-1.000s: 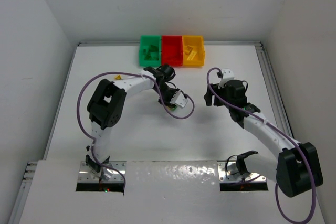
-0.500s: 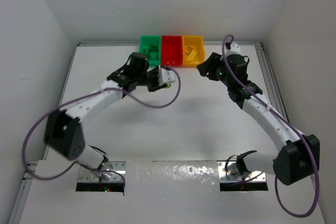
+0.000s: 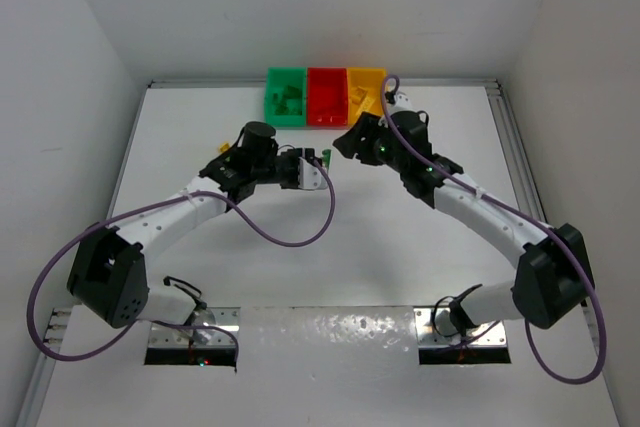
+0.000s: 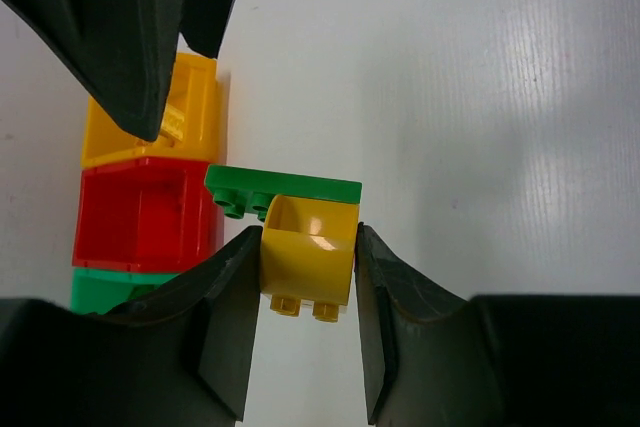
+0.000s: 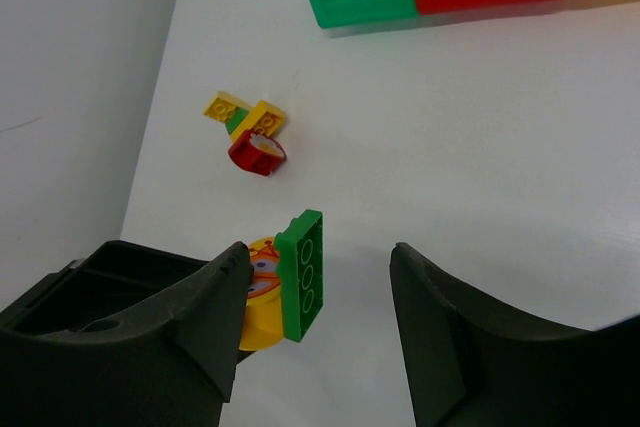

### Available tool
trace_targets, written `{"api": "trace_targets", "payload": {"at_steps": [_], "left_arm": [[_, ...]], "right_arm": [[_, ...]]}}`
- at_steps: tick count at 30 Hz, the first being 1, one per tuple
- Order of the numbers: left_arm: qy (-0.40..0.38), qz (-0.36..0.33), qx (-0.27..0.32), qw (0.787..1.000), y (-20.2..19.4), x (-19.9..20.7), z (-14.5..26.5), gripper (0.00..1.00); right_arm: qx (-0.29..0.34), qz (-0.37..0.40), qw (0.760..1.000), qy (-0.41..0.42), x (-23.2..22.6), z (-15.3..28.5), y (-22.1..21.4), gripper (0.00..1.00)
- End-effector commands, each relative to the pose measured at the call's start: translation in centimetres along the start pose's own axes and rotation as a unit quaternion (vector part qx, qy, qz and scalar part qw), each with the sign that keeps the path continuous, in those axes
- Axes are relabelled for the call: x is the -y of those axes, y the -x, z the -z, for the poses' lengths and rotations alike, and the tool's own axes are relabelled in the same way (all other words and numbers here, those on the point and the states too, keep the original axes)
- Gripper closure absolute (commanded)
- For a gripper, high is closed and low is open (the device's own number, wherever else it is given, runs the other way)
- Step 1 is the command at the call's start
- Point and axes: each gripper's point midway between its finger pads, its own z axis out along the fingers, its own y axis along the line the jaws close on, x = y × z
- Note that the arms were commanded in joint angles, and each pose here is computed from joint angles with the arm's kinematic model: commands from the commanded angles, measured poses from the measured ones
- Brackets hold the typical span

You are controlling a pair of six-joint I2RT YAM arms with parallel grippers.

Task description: Sort the legos into containers by color

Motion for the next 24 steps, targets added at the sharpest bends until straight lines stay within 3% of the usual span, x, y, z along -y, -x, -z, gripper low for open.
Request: {"api": "trace_targets", "payload": {"at_steps": [1, 15, 24], "left_arm": [[0.018, -0.035, 0.036, 0.999, 2.1, -1.5, 0.1, 1.00], [0.026, -0.026, 0.044, 0.998, 2.9, -2.0, 0.0, 1.00], [0.014, -0.035, 0.056, 0.998, 3.5, -1.6, 0.2, 1.00]], "right_arm": [[0.015, -0.013, 1.000, 0.014, -0.9, -0.1, 0.7, 0.43], [-0.017, 0.004, 0.999, 0.036, -2.4, -1.9, -1.8, 0.47], [-0.031, -0.020, 0.998, 0.048, -2.8, -3.2, -2.5, 0.60]]}}
